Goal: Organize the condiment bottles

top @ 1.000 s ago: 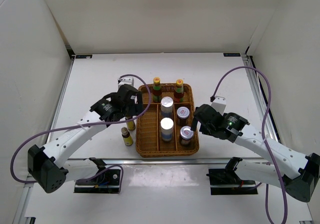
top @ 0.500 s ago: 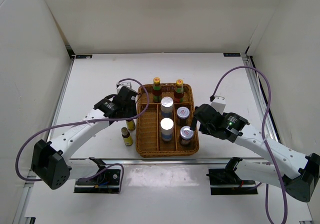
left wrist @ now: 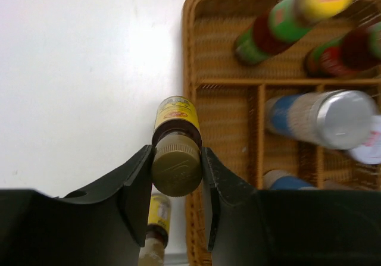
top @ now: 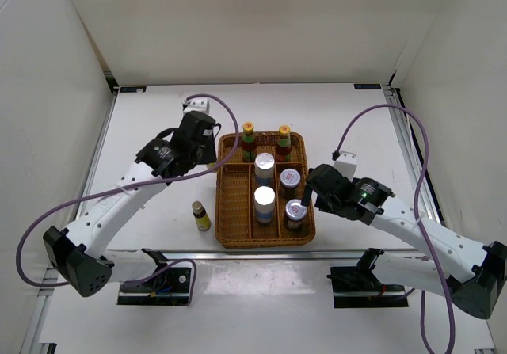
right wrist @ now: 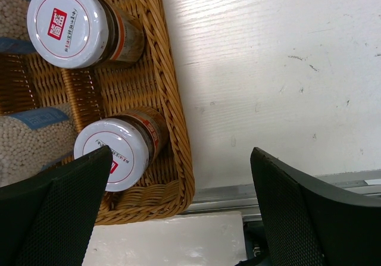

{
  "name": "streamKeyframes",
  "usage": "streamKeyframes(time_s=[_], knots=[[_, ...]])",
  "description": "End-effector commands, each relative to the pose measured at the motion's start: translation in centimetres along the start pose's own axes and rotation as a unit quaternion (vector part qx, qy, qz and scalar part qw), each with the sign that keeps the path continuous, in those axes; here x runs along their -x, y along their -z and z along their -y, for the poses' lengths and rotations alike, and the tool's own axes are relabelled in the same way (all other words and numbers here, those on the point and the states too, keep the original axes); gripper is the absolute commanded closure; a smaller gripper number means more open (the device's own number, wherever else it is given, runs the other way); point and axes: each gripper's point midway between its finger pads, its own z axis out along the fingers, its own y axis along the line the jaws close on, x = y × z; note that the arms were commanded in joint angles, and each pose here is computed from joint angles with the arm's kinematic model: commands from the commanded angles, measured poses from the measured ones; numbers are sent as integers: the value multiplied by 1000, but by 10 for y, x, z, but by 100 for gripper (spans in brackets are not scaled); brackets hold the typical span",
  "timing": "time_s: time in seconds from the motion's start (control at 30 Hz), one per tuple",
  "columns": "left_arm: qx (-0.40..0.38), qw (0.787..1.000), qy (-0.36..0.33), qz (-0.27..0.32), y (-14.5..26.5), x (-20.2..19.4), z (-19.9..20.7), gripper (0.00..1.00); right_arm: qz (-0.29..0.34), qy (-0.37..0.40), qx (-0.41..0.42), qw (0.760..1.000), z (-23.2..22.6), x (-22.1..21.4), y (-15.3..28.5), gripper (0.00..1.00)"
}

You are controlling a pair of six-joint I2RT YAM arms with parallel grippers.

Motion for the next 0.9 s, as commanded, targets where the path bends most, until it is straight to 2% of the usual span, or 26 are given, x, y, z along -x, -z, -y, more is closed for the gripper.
streamKeyframes(time_s=[0.0,0.1,0.37,0.57,0.77,0.87], knots=[[-42,996,9,78,36,48,21,87,1,4,-10,1000,2,-1,-6,0],[-68,995,-10,71,28,44,48,89,3,2,-7,1000,0,1,-4,0],[-81,996,-16,38,-14,22,76,89,3,1,-7,1000,2,0,-4,0],[-63,997,-41,-1,-49,-3,83,81,6,-1,-4,1000,2,1,-3,0],[-63,996,-54,-34,-65,-26,85,68,6,-1,-4,1000,2,1,-3,0],[-59,997,-45,-34,-66,-24,82,55,6,-1,-4,1000,2,1,-3,0]])
